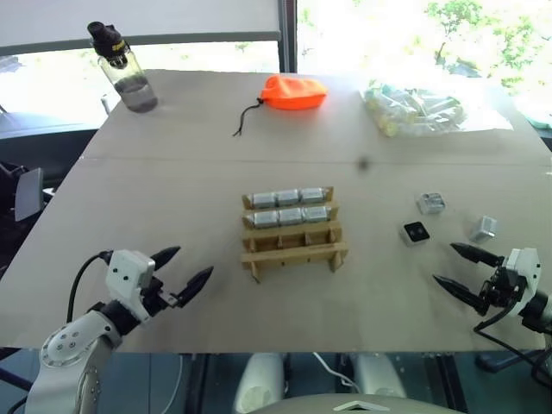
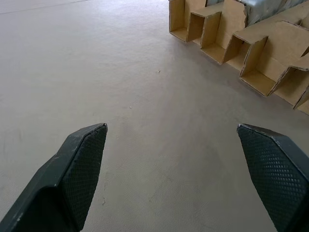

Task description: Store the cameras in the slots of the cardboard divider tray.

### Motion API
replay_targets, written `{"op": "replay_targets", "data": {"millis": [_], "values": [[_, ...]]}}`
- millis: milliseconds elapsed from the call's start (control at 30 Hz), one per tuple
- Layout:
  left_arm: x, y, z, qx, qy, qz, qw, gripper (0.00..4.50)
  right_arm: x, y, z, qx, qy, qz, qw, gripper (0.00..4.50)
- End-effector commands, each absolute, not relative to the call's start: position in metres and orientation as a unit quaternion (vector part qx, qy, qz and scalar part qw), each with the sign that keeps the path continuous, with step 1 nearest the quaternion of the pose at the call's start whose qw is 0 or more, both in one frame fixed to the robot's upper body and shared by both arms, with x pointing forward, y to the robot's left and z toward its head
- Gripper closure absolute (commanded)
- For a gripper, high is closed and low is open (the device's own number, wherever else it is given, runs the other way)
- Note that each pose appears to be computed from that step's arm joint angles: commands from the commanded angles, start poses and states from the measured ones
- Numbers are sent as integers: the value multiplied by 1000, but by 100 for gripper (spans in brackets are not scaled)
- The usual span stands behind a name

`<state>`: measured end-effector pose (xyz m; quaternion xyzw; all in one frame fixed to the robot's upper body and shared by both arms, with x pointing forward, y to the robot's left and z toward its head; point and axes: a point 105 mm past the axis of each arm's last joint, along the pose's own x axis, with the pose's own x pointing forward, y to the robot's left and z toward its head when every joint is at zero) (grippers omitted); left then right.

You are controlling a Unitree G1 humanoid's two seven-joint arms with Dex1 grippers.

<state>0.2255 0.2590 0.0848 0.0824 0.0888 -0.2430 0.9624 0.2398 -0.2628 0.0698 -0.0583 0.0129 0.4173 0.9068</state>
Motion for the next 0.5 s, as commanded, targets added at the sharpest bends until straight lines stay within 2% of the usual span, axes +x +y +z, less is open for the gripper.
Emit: {"op": "replay_targets", "data": {"millis": [33,500], "values": [[224,257,93,88,71,-251,961,3,241,-272,83,-81,-5,411,908,0],[220,259,92,82,75,-255,961,3,238,-274,78,-81,9,415,906,0]]}}
